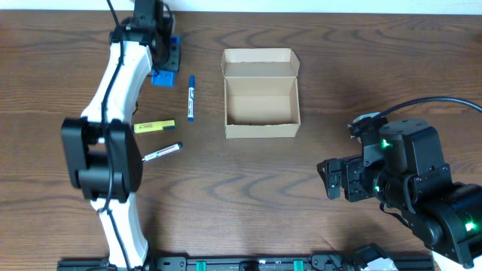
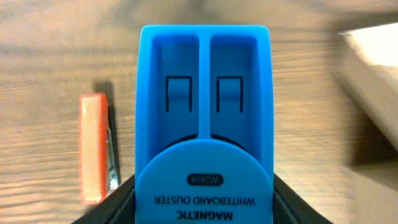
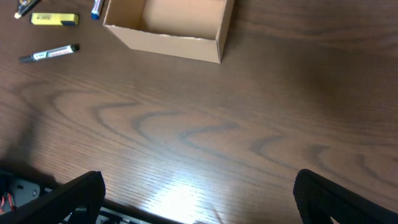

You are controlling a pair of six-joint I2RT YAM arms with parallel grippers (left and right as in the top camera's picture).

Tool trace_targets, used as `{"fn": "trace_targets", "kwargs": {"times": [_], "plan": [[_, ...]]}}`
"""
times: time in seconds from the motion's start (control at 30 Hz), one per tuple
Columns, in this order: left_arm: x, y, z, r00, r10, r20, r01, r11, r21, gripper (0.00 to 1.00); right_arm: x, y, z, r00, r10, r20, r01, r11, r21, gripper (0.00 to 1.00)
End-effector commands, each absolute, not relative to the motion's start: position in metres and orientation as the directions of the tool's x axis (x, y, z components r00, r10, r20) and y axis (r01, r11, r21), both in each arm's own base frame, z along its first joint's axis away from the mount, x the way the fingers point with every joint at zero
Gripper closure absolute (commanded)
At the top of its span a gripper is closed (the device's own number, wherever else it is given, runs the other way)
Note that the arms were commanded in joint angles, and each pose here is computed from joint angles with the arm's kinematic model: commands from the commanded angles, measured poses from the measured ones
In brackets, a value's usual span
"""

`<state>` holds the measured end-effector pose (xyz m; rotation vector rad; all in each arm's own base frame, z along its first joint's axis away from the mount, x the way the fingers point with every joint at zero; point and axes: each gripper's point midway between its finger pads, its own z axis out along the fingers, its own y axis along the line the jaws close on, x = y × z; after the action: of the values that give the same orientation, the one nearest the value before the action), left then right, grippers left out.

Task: Pack container
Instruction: 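Carry the blue duster with the left gripper and lower it into the box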

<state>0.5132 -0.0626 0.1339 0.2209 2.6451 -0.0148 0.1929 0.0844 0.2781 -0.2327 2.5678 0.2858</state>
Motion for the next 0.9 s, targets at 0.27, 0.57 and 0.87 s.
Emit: {"fn": "trace_targets", "kwargs": {"times": [0.27,0.57,0.87], "plan": [[0.404,-0.199,0.223,-0.459,0.754,-0.470,0.811,0.571,0.124,0.74,0.192,0.086,0.278,-0.840,-0.108,-0.532,-0.223,0.962,0.157,0.01],[0.371,-0.273,0.183,-0.212,0.894,-0.395,0.948,0.287,0.141,0.83,0.192,0.086,0.278,-0.840,-0.108,-0.532,-0.223,0.962,0.157,0.01],[0.372,-0.290,0.119,-0.146,0.940,-0.307,0.980,0.180,0.083,0.84,0.192,0.086,0.278,-0.840,-0.108,-0.532,-0.223,0.962,0.157,0.01]]}}
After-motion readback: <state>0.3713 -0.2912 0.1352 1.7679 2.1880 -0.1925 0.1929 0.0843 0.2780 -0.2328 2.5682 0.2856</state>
